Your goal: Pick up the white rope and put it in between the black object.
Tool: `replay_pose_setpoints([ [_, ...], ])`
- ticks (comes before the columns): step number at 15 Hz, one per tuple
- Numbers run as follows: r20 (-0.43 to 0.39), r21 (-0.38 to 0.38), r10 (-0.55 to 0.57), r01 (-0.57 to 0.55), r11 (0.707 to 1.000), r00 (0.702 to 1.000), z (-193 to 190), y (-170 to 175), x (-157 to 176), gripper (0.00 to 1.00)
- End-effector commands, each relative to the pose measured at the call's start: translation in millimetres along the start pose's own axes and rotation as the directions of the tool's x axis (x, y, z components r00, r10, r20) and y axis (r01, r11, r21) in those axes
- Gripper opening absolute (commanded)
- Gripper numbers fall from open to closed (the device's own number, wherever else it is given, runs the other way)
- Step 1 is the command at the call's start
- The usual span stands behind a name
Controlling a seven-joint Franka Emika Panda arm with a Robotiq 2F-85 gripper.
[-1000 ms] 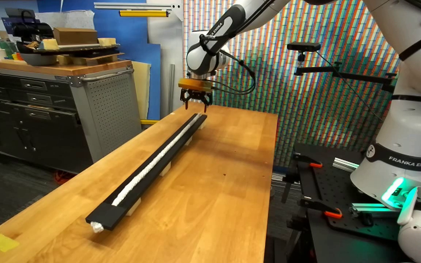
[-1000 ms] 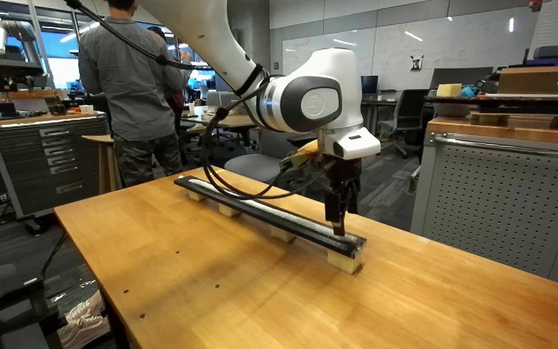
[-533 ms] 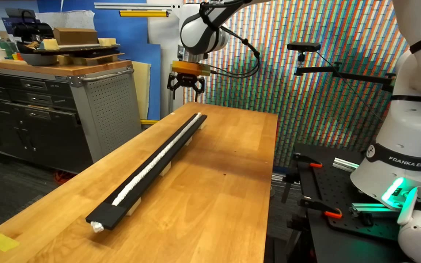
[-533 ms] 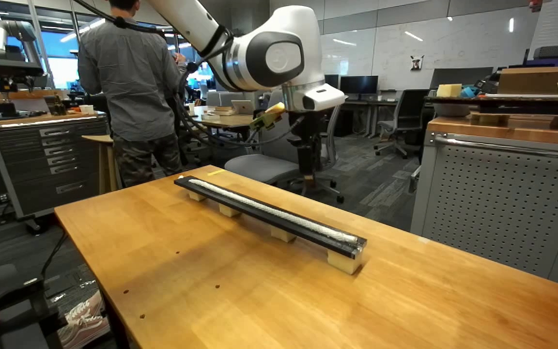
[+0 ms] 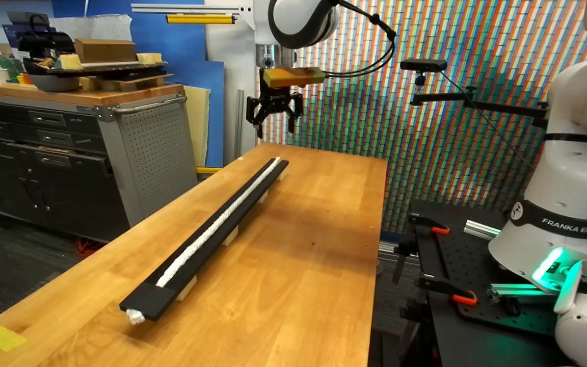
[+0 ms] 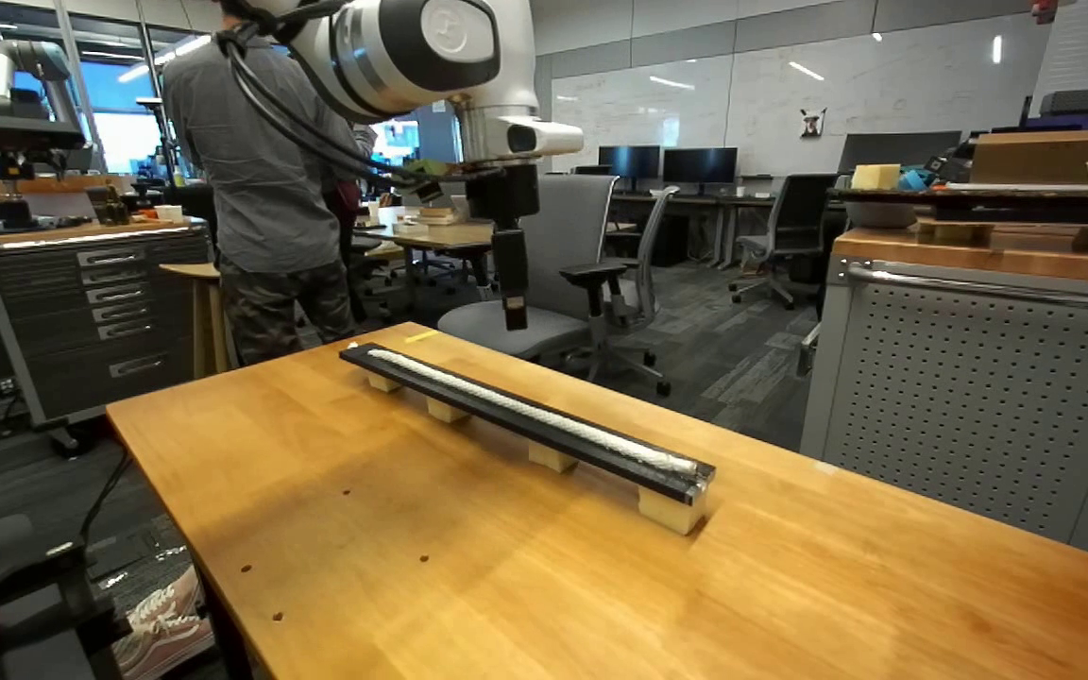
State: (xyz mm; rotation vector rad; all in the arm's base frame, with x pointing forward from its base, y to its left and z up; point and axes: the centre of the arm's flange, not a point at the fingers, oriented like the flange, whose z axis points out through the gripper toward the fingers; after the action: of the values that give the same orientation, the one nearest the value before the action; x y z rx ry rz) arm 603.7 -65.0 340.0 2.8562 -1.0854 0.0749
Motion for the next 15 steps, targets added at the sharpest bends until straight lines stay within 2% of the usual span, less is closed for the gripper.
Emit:
replay_pose_setpoints([
  [1,0.031,-0.036,-0.189,0.19,0.981,0.981,-20,23,-48,1.0],
  [7,0.097,-0.046,-0.446,0.451,0.891,0.89,-27,49,-106,1.0],
  [13,0.12,-0.031,-0.586,0.593,0.804,0.801,-24,82,-156,1.0],
  [14,0.131,-0.031,-0.538,0.546,0.837,0.832,-13,57,-133,1.0],
  [15,0.136,-0.029,-0.551,0.559,0.828,0.823,-12,63,-141,1.0],
])
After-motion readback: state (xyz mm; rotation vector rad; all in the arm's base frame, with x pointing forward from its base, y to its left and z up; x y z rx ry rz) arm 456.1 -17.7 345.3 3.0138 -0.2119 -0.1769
